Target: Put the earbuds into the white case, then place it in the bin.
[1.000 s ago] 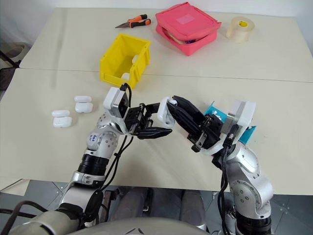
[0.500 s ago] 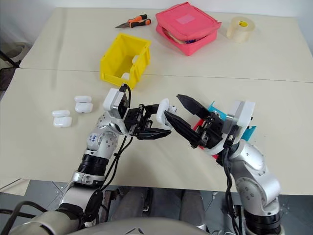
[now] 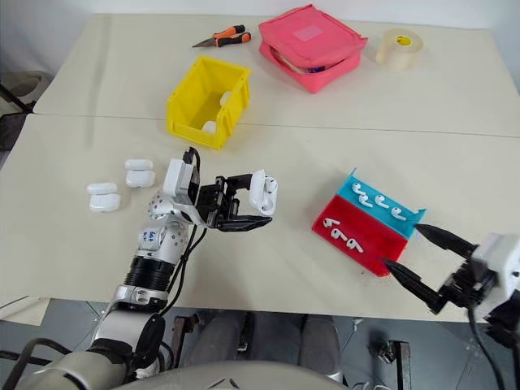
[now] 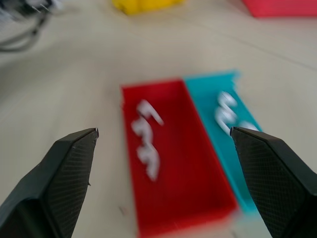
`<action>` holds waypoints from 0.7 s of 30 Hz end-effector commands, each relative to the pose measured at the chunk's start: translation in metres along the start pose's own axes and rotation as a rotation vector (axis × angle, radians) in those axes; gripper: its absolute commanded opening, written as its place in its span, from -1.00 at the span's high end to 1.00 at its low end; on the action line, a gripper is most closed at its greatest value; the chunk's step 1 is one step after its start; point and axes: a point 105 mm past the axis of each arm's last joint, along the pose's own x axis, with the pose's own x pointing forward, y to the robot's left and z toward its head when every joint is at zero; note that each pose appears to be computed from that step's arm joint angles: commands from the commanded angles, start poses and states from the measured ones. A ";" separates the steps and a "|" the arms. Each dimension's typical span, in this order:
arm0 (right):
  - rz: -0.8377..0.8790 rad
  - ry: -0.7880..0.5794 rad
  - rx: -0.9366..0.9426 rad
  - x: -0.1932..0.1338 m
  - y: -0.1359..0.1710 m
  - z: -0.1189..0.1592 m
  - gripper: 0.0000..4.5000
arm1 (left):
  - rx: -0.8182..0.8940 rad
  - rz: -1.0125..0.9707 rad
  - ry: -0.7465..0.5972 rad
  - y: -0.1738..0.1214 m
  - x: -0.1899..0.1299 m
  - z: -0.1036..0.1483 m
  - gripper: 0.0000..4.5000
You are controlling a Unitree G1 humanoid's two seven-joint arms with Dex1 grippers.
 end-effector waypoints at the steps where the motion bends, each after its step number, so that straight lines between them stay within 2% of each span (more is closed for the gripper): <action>1: -0.024 0.004 -0.071 -0.003 -0.010 0.008 -0.99 | 0.023 -0.004 -0.016 -0.003 0.002 0.000 -0.24; 4: -0.012 0.050 -0.095 0.005 -0.015 0.013 -0.99 | 0.032 -0.004 -0.030 -0.003 0.005 0.000 -0.24; 8: -0.003 0.288 -0.026 0.018 -0.030 0.008 -0.99 | 0.040 0.002 -0.045 -0.003 0.009 0.000 -0.24; 12: -0.018 0.358 -0.056 0.036 -0.049 0.023 -0.99 | 0.037 0.001 -0.051 -0.005 0.010 -0.002 -0.24; 14: -0.029 0.464 -0.064 0.046 -0.060 0.023 -0.99 | 0.034 -0.003 -0.057 -0.007 0.012 -0.003 -0.24; 21: -0.046 0.590 -0.152 0.072 -0.080 0.022 -0.99 | 0.034 0.002 -0.083 -0.009 0.018 -0.005 -0.24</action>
